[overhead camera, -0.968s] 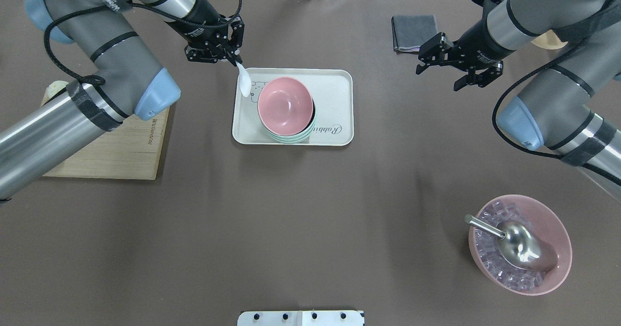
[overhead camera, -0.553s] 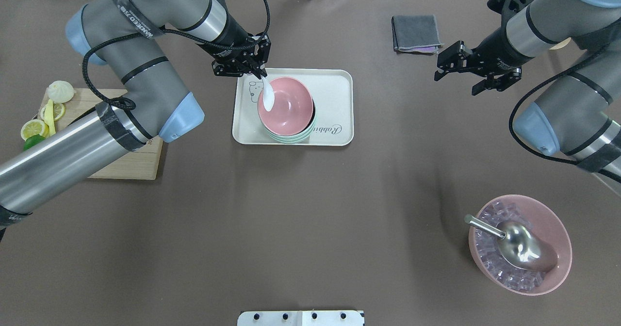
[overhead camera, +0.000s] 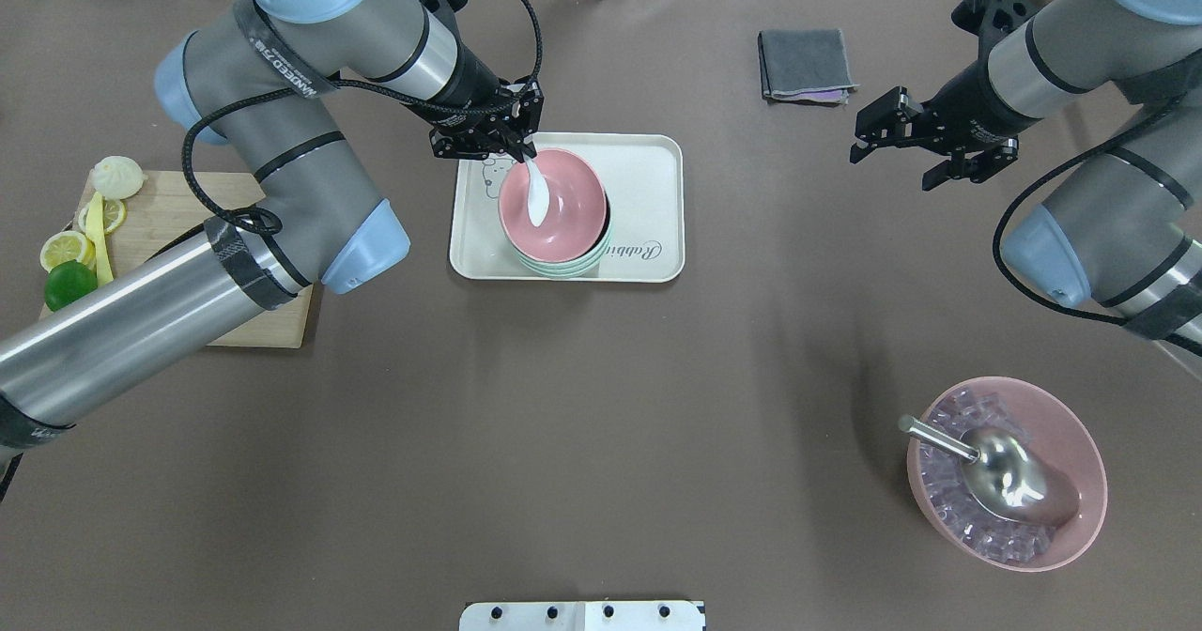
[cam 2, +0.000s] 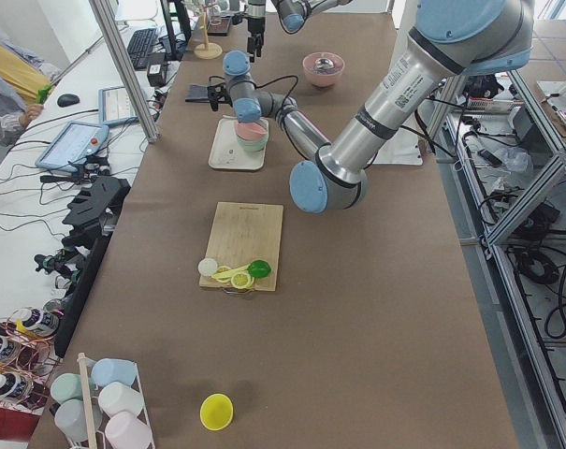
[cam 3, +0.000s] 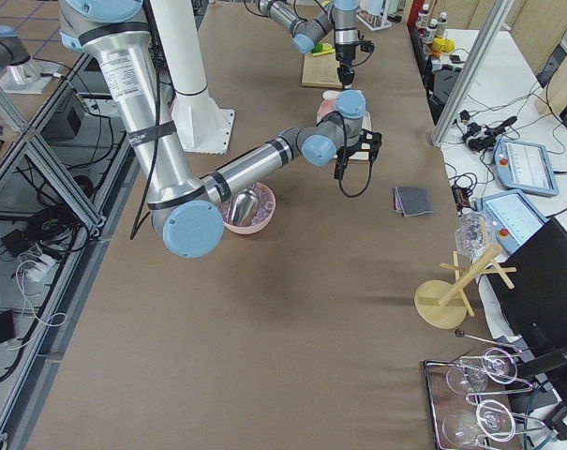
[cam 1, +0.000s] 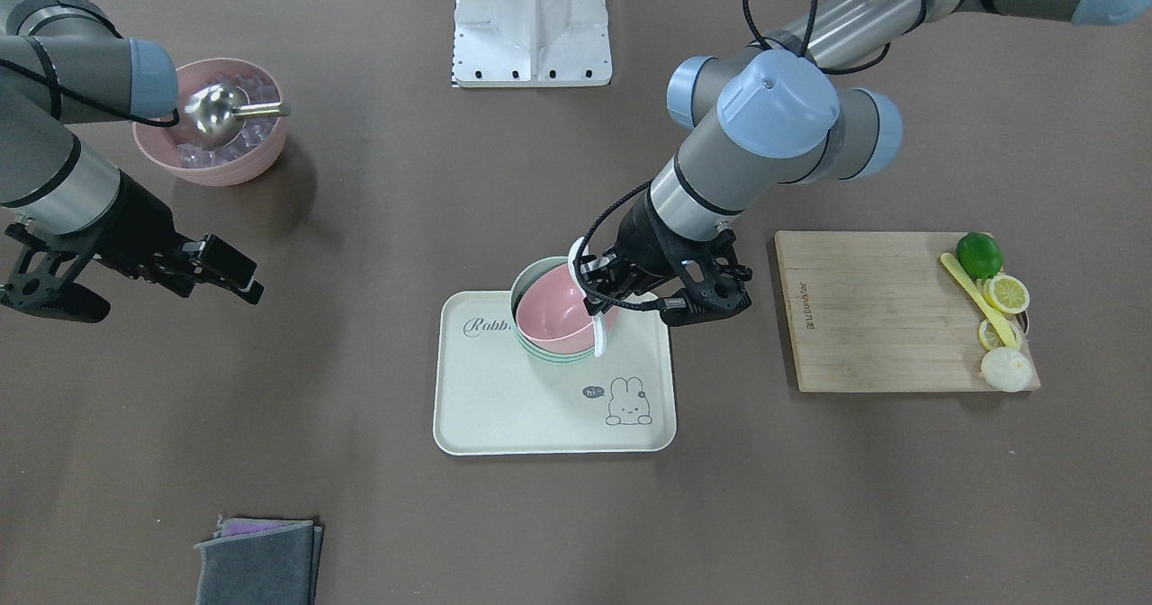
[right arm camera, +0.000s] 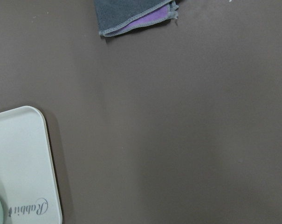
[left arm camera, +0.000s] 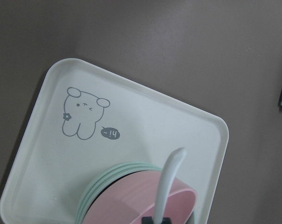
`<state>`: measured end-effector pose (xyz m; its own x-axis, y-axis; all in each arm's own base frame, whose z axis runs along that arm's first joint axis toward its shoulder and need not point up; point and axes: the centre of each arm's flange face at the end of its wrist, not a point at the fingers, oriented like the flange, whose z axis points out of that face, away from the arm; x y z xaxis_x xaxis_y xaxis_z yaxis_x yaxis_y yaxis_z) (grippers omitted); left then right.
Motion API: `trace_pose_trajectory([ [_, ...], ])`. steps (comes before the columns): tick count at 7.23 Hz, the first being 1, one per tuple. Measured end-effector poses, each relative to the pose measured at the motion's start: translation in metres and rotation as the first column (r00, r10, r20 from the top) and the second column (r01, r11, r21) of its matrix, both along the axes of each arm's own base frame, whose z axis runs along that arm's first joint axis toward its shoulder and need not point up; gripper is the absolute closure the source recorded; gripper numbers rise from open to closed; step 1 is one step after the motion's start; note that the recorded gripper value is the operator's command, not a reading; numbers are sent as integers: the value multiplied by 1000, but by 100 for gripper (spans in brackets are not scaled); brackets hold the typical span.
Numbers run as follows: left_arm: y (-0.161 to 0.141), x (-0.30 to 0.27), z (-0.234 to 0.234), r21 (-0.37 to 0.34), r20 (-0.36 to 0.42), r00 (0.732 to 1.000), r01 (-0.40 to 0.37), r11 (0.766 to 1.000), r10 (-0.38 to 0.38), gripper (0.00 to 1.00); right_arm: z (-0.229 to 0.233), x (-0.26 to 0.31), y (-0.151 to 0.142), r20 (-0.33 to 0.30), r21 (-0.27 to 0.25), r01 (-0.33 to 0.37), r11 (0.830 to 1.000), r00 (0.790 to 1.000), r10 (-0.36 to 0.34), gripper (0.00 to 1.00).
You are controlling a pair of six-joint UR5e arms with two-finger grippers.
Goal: Stack pink bowl on green and place spoon
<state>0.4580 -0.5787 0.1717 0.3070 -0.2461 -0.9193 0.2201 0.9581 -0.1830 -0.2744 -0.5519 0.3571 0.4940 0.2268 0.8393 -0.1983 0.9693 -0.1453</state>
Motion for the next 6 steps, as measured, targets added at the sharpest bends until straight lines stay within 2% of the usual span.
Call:
trace_pose_trajectory([
  [3, 0, -6, -3, 16, -11, 1000, 6, 1000, -6, 2, 2, 2, 0, -1, -1, 0, 1000, 1000, 0, 0],
  [4, -1, -24, 6, 19, -9, 1000, 17, 1000, -17, 2, 4, 5, -1, -4, 6, 2, 1000, 1000, -2, 0],
  [6, -3, -100, 70, 75, 29, 1000, -11, 997, 9, 2, 21, 30, -6, -24, 36, 6, 999, 1000, -5, 0],
])
